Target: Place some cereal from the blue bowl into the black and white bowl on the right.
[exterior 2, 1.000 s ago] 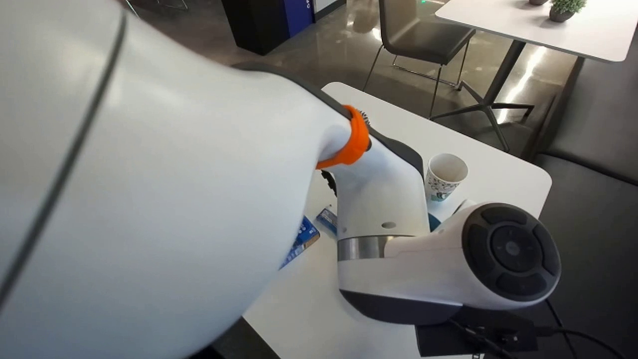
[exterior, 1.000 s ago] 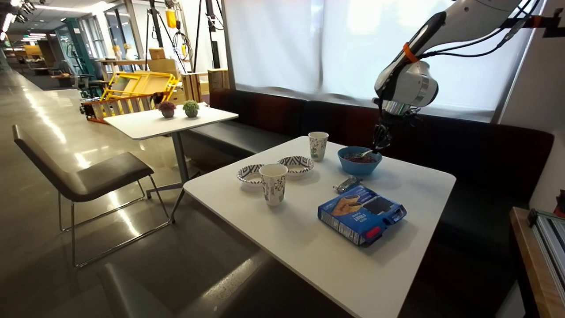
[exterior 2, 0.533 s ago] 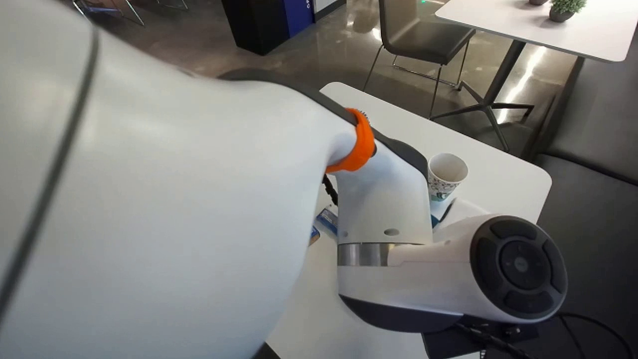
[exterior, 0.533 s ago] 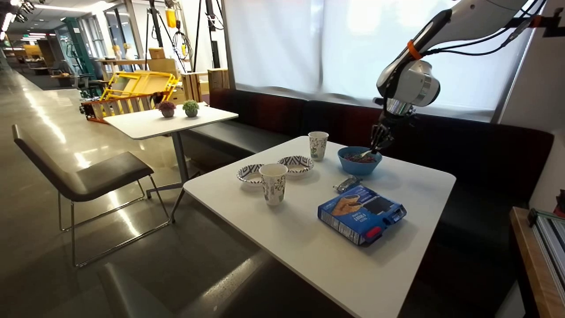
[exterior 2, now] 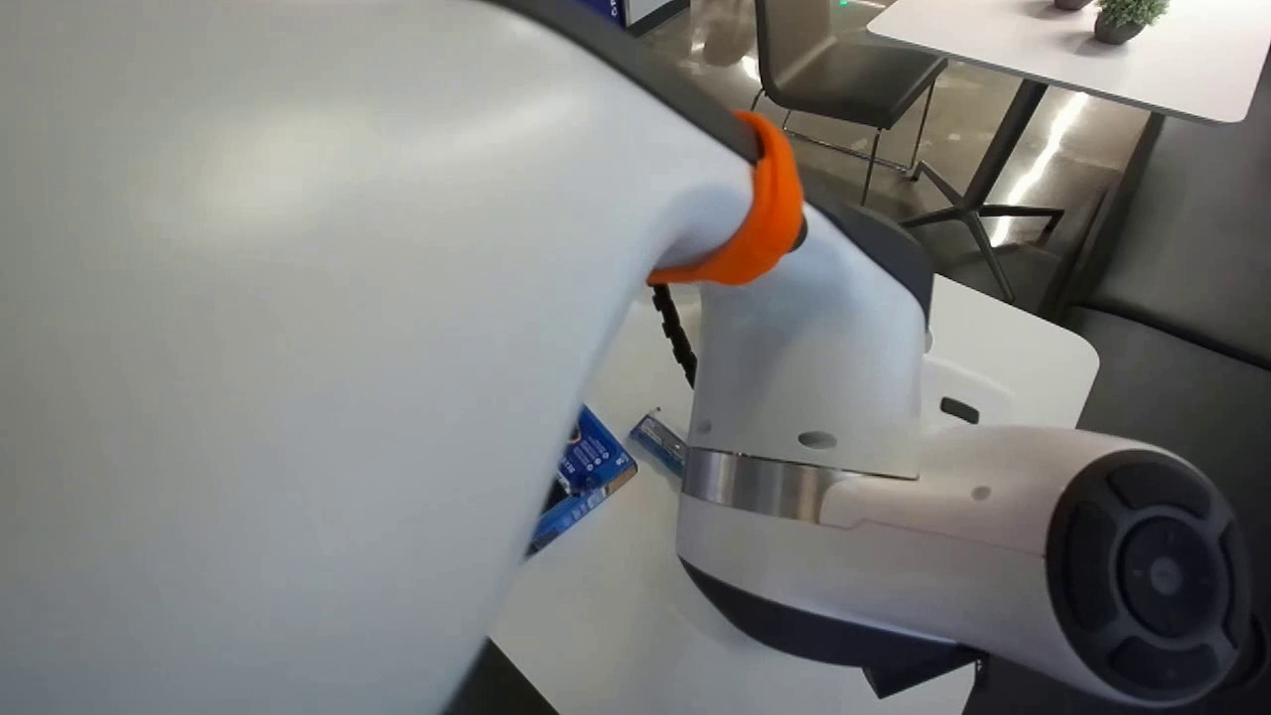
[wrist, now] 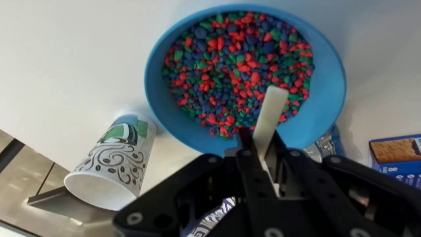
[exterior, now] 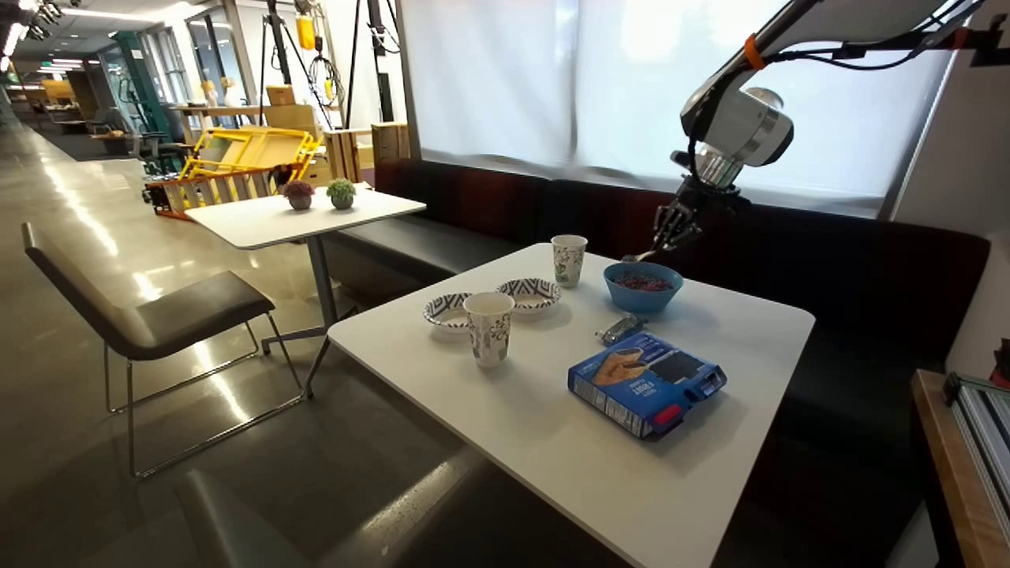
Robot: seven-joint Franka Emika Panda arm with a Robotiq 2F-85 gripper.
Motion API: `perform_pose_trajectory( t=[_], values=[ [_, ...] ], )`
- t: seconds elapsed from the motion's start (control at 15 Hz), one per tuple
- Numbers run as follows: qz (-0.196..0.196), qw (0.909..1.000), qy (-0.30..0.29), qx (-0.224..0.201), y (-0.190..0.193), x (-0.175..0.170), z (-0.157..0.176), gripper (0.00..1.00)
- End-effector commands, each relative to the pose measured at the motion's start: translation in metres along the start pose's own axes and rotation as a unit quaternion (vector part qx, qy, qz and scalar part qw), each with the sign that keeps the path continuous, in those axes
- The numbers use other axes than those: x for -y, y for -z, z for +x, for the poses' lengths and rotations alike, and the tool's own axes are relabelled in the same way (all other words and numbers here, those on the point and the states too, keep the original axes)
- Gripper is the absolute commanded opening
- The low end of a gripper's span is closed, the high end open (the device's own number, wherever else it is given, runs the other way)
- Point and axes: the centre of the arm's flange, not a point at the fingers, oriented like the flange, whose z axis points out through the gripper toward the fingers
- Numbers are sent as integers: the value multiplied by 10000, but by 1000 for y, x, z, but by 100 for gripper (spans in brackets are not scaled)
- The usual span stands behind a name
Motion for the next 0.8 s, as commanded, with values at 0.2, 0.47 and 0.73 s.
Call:
perform_pose_trajectory(
  t=[0.2,0.47,0.73],
  values=[
    [81,9993,54,-354,12,8,41,3],
    [9,9996,130,-255,-5,2,85,3],
    [-199,9998,13,-46,-34,-2,122,3]
  ],
)
